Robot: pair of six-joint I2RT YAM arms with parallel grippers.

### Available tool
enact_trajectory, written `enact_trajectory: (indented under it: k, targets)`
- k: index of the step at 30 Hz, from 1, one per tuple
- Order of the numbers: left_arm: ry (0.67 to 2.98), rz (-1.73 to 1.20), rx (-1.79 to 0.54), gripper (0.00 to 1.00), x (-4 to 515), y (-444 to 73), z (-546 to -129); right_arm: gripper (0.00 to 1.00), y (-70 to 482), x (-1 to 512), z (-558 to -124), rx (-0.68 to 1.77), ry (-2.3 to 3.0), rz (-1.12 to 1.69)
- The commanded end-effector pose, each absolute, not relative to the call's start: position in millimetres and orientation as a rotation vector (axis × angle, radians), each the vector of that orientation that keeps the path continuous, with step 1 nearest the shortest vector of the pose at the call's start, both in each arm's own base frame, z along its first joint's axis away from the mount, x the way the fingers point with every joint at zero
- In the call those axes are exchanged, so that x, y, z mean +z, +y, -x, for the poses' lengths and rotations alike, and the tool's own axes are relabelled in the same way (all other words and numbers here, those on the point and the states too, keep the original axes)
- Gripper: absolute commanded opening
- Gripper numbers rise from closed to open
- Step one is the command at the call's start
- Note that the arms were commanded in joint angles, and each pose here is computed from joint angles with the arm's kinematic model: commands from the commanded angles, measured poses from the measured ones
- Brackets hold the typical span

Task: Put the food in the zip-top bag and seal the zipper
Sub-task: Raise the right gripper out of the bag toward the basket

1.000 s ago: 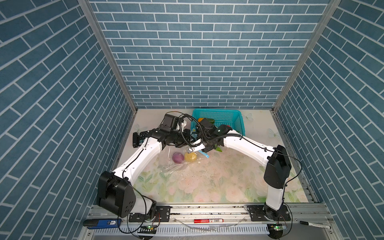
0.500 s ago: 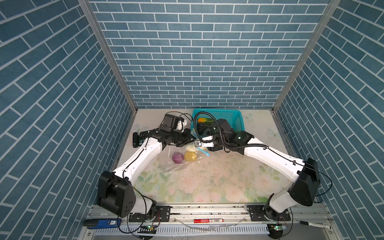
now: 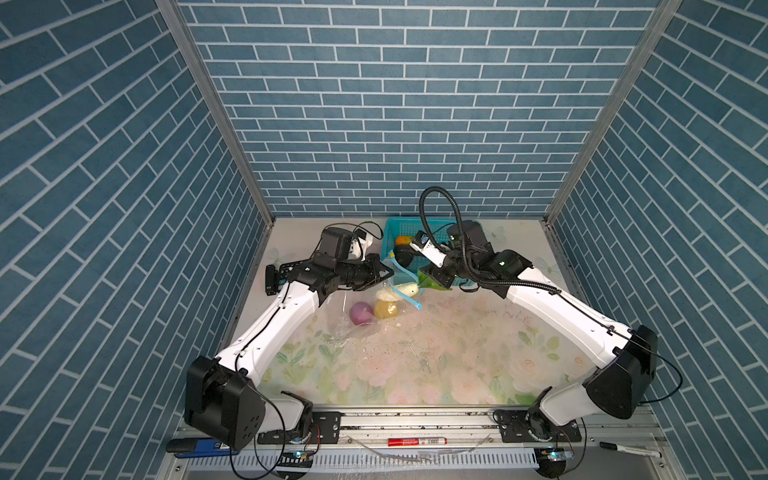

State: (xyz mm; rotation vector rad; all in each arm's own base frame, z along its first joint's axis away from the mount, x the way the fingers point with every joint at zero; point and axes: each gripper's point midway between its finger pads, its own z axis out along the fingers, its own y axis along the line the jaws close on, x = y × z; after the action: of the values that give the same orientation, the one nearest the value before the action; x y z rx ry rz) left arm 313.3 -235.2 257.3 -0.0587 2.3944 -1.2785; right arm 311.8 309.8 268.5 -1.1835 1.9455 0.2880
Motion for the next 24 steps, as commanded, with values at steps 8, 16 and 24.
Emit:
enact_trajectory:
  k: [8,16,24]
  targets:
    - [2.206,0.099,-1.375,0.00,282.3,-230.4,-318.5,0.61,253.3,292.8,-284.3,0.593,2.342,0.291]
    - [2.054,0.166,-1.443,0.00,304.9,-223.2,-325.3,0.63,236.3,282.1,-279.8,0.690,2.414,0.140]
    - [2.015,0.176,-1.473,0.00,312.7,-222.7,-325.3,0.63,250.0,274.0,-290.7,0.842,2.433,0.074]
